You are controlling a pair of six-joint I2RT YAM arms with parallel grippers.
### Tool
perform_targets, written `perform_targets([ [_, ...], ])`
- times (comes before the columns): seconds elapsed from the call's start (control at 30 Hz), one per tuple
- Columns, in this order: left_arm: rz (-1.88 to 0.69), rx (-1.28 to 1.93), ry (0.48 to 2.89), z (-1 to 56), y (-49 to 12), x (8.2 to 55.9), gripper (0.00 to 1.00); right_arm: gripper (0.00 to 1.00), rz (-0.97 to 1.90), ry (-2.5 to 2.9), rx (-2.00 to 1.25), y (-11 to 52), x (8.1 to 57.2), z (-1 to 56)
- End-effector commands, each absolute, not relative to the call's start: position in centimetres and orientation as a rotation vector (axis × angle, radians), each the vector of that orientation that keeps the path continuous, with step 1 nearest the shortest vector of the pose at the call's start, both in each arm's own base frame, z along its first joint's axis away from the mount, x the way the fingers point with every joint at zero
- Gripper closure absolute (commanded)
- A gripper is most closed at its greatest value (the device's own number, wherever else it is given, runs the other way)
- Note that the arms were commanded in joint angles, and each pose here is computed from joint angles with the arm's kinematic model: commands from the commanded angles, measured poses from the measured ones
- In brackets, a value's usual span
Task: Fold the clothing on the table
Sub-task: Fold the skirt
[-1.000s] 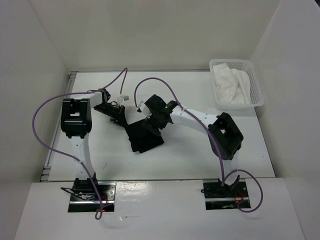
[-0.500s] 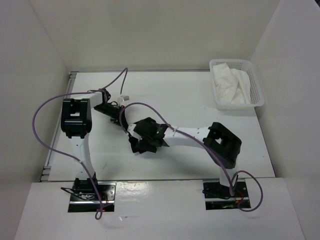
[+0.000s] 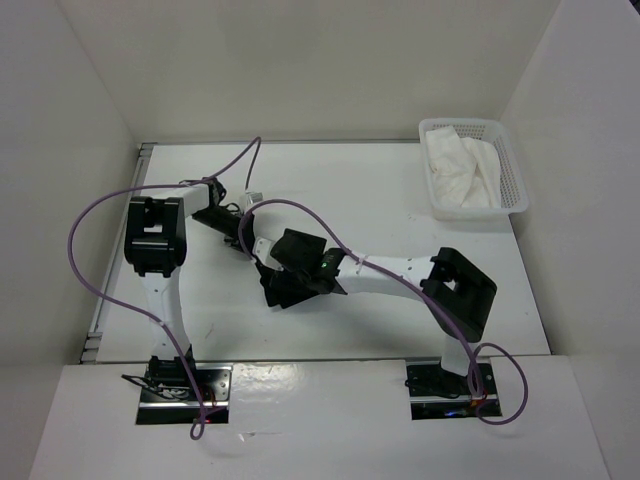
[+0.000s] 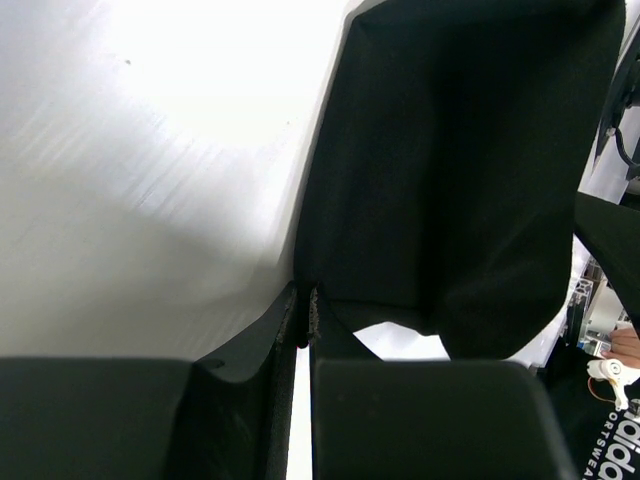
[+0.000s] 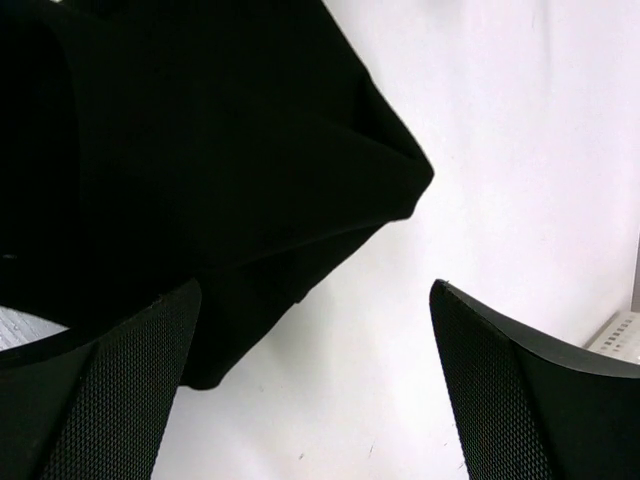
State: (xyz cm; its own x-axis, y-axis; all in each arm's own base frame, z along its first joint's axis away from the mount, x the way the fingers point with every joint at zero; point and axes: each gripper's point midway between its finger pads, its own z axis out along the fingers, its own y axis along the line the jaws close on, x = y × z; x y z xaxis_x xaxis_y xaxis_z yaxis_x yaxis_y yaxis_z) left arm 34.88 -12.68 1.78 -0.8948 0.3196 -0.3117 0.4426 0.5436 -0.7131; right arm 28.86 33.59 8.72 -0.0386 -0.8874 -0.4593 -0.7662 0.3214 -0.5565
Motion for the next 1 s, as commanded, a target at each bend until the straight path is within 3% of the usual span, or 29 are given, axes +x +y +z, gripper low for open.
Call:
perform_targets([
  [0.0,-1.212,0.715,2.633,1.1,-12.4,35.0,0.93,0.01,-0.187,1.775,-1.399,34.8,30.0,10.4],
  [0.97,-1.203,0.731,2.640,1.0,-12.6,34.9,0.93,0.01,-0.106,1.809,-1.552,36.5,27.6,7.4],
])
